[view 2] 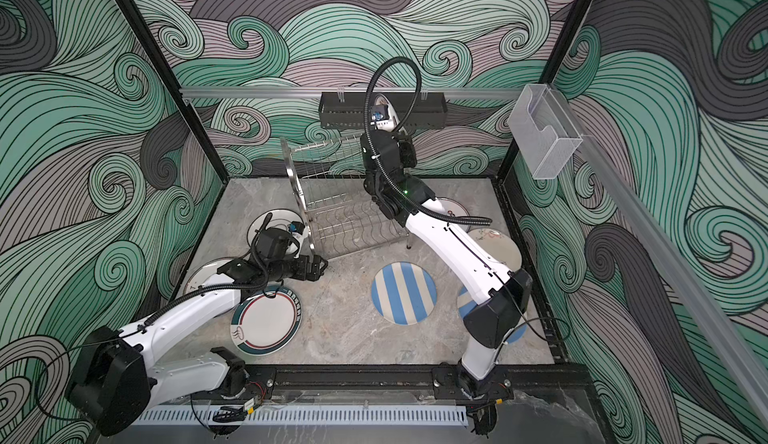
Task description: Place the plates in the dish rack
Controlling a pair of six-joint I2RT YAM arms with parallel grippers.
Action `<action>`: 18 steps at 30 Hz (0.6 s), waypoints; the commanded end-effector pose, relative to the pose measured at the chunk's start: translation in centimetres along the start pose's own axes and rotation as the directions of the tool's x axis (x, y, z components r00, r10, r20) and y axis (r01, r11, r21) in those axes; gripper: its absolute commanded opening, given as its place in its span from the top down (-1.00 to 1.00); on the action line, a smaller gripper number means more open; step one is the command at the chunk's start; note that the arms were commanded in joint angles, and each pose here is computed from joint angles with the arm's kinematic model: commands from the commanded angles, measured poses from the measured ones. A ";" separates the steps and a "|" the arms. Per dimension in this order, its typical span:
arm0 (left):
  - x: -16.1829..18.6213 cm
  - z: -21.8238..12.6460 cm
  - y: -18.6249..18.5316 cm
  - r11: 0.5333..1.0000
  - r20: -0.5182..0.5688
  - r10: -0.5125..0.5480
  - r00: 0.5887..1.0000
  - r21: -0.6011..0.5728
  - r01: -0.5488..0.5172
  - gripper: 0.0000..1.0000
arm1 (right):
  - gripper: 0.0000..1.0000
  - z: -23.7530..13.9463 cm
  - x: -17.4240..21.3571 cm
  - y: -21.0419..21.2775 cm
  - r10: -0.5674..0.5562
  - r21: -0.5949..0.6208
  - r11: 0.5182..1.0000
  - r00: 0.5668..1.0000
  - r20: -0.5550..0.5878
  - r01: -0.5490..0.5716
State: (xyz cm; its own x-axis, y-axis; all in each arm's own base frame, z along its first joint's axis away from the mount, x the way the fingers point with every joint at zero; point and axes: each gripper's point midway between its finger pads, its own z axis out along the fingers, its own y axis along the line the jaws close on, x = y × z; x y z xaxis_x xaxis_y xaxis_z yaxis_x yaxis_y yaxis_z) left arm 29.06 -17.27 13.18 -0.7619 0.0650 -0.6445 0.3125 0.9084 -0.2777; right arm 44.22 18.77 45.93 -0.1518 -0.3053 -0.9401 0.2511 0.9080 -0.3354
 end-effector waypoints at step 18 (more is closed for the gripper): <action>-0.9 -0.8 0.0 1.000 0.021 -0.017 1.000 -0.023 0.018 -0.97 | 1.00 2.0 1.7 0.2 0.062 0.036 0.997 0.998 -0.020 -0.061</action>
State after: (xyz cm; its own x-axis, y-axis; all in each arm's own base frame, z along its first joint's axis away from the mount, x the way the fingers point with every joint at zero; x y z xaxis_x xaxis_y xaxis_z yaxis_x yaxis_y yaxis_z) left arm 28.99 -16.90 13.28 -0.7622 0.0577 -0.6448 0.2976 0.9158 -0.2698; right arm 45.73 19.06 43.44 -0.1826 -0.2911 -0.9391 0.2471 0.9109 -0.3304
